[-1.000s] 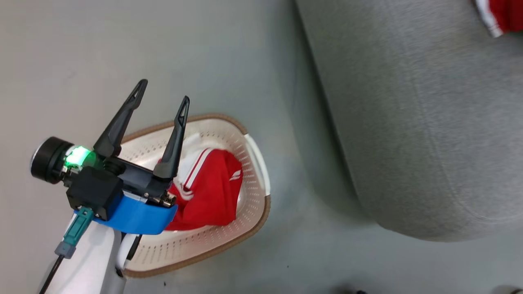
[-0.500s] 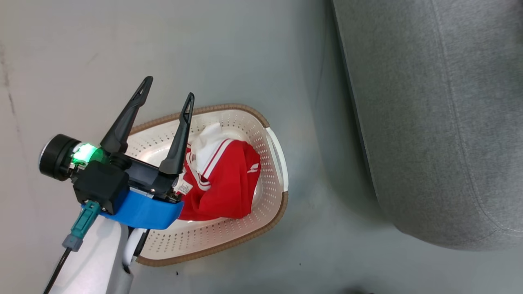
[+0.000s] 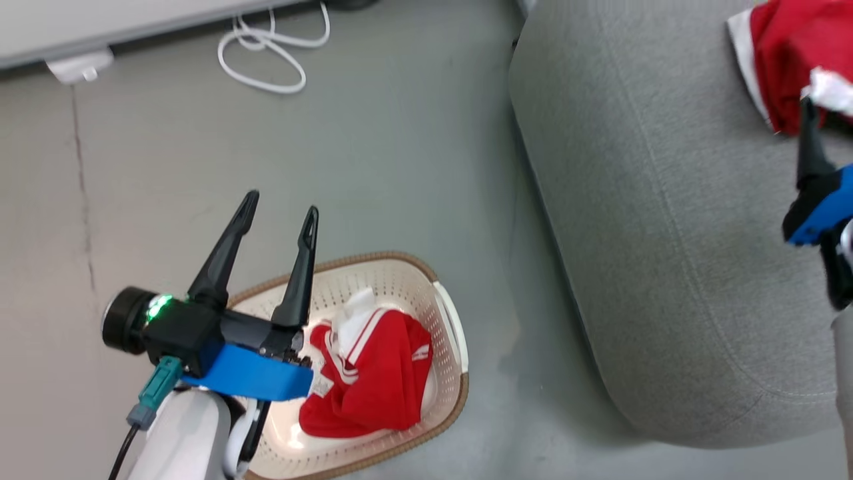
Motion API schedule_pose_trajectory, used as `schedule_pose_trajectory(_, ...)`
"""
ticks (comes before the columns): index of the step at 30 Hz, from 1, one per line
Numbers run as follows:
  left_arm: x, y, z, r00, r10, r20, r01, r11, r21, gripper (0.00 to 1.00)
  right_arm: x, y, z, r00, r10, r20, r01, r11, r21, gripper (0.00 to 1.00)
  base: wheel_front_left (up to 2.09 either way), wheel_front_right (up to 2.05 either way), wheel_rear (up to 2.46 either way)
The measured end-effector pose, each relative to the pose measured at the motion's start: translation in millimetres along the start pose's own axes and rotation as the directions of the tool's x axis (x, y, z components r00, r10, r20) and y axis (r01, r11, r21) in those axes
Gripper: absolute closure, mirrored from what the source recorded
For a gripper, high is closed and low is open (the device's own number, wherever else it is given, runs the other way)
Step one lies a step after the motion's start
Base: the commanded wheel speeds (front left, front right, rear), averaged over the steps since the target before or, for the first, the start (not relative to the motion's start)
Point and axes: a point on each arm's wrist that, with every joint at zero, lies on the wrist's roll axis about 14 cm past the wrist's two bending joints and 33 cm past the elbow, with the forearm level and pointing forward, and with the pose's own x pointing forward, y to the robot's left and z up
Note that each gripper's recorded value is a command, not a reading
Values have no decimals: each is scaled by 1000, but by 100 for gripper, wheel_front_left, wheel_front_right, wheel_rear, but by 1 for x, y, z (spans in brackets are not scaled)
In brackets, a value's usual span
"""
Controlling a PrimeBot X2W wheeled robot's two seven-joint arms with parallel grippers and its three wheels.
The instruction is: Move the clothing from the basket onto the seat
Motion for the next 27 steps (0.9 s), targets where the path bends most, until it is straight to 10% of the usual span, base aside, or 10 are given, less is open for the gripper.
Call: schedule_pose_trajectory(27,-106,21,45,962,267,50,-268,963,10,0,-169,94,30,928,235,290,-272,957,97,0,0,0,0)
